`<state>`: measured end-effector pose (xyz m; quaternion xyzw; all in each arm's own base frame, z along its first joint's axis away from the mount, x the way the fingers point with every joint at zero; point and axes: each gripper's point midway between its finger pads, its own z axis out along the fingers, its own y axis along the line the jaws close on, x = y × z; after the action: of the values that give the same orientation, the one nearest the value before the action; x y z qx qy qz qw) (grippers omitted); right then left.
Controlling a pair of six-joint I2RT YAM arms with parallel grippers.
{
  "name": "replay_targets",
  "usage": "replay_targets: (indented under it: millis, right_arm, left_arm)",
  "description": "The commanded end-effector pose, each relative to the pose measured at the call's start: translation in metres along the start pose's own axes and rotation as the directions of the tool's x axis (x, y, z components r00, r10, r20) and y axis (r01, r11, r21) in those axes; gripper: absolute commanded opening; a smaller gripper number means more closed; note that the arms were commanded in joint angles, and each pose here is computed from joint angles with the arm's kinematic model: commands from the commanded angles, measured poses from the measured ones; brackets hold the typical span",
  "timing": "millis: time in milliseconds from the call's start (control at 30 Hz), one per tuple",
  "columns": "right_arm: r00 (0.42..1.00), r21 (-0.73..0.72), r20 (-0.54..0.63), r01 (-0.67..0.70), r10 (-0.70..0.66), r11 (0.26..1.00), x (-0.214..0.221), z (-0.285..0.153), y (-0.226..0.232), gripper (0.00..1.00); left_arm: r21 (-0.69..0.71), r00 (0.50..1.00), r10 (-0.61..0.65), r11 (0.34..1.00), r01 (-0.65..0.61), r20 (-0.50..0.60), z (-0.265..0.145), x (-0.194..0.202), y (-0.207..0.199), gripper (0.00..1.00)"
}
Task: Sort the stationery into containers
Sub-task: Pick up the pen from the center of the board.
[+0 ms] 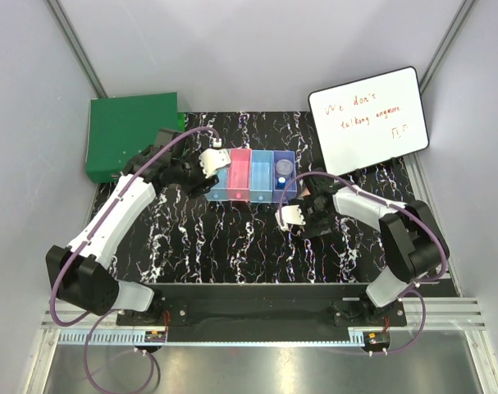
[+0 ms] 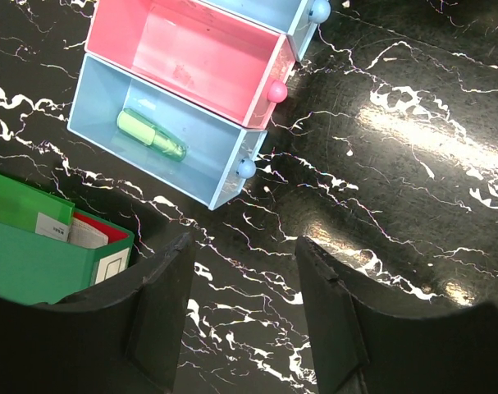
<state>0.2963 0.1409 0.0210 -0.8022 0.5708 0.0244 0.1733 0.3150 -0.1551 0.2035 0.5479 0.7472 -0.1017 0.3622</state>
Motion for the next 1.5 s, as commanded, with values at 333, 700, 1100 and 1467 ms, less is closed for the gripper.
replay_targets:
  millis: [333, 700, 1100, 1467]
  right_arm:
    - [0.997, -0.17, 0.038, 0.066, -0.061, 0.983, -0.003, 0.022, 0.014, 0.72]
    - [0.997, -0.215, 0.039, 0.071, -0.064, 0.974, 0.0, 0.022, 0.03, 0.65]
    - [0.99, -0.222, 0.073, 0.133, -0.12, 0.966, -0.012, 0.001, 0.043, 0.67]
    - [0.989, -0.246, 0.08, 0.14, -0.124, 0.959, -0.018, -0.015, 0.066, 0.71]
  left_arm:
    - [-0.063, 0.996, 0.046, 0.997, -0.041, 0.078, -0.02, -0.02, 0.013, 0.57]
    - [-0.065, 0.996, 0.045, 0.997, -0.039, 0.081, -0.02, -0.021, 0.013, 0.57]
    - [-0.067, 0.996, 0.043, 0.997, -0.037, 0.082, -0.022, -0.02, 0.012, 0.57]
    - [-0.062, 0.995, 0.028, 0.998, -0.023, 0.092, -0.023, -0.023, 0.011, 0.58]
